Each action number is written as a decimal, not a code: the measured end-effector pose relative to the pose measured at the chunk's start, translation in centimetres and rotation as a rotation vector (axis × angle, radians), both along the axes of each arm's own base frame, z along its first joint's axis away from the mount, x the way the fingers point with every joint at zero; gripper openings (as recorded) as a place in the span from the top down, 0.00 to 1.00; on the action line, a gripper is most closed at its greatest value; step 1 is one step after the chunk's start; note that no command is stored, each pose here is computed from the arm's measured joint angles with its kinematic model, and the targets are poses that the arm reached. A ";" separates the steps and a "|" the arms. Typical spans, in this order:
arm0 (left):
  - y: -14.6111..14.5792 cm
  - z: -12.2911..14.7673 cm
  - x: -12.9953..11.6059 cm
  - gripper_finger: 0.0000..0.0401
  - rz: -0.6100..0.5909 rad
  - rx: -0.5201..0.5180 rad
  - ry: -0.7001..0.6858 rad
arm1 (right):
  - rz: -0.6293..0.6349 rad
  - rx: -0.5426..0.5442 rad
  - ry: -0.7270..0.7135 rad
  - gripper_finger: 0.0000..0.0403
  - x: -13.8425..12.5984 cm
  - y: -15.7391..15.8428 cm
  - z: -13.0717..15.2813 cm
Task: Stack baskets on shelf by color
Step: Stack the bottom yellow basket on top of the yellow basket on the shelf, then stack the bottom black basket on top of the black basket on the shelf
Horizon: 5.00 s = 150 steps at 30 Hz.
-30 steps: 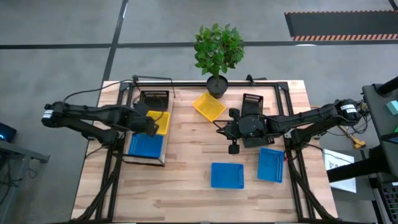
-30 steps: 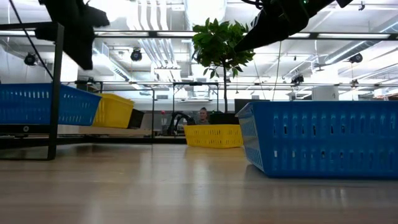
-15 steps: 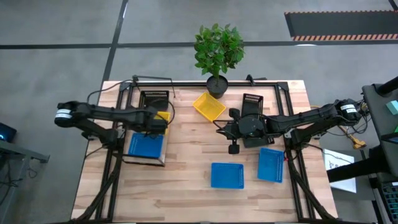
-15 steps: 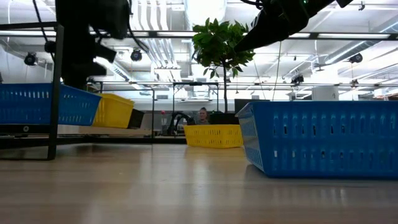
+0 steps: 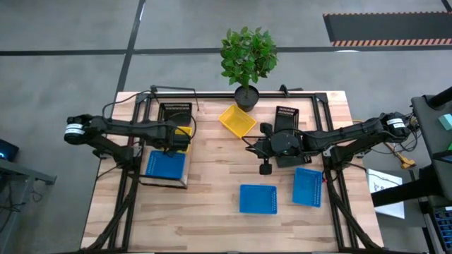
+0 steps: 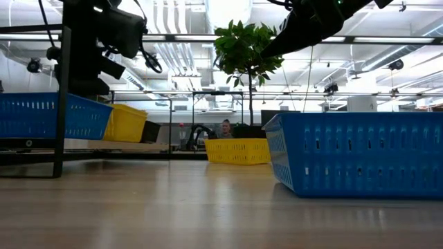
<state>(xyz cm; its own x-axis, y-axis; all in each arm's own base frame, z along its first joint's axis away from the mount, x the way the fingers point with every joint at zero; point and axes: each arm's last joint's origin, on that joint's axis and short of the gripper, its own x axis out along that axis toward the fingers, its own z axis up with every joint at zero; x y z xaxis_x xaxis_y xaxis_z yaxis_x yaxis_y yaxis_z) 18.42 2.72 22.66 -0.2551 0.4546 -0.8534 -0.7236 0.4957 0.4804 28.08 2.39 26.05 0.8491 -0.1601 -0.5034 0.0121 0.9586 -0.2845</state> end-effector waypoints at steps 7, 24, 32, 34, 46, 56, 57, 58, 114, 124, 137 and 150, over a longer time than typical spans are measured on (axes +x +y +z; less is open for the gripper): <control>0.0 0.2 0.1 0.99 -0.003 0.010 -0.007 | 0.000 0.000 0.000 0.98 0.0 0.0 0.0; -4.6 8.8 3.8 0.99 -0.635 0.148 -0.469 | -0.172 0.247 -0.029 0.97 -0.1 -0.1 -0.3; -8.9 12.7 3.2 0.99 -1.068 0.258 -0.739 | -0.345 0.414 0.229 0.81 -1.8 -0.1 -1.2; -9.4 13.3 2.9 0.99 -1.122 0.283 -0.769 | -0.304 0.398 0.374 0.77 -2.7 0.0 -1.1; -9.8 13.4 2.9 0.99 -1.196 0.313 -0.752 | -0.164 0.292 0.881 0.65 -6.8 0.0 -3.1; -9.9 13.4 2.9 0.99 -1.200 0.311 -0.753 | -0.130 0.353 0.871 0.69 -7.1 0.4 -5.7; -9.9 13.4 2.9 0.99 -1.201 0.311 -0.752 | -0.132 0.355 0.864 0.69 -7.1 0.4 -5.9; -9.9 13.4 2.9 0.99 -1.203 0.312 -0.751 | -0.134 0.356 0.857 0.69 -7.1 0.4 -6.1; -5.5 8.3 -5.9 0.99 -0.905 0.771 -1.077 | -0.116 0.134 -0.214 0.98 6.0 0.9 7.3; -5.2 8.6 -6.6 0.99 -0.866 0.759 -1.140 | -0.106 -0.027 -0.347 0.98 13.7 -0.9 7.4; -4.9 8.7 -7.2 0.99 -0.833 0.745 -1.188 | -0.221 -0.074 -0.314 0.98 21.3 -7.3 3.8; -3.9 8.8 -9.6 0.99 -0.710 0.741 -1.385 | -0.215 -0.053 -0.352 0.98 25.6 -10.1 1.6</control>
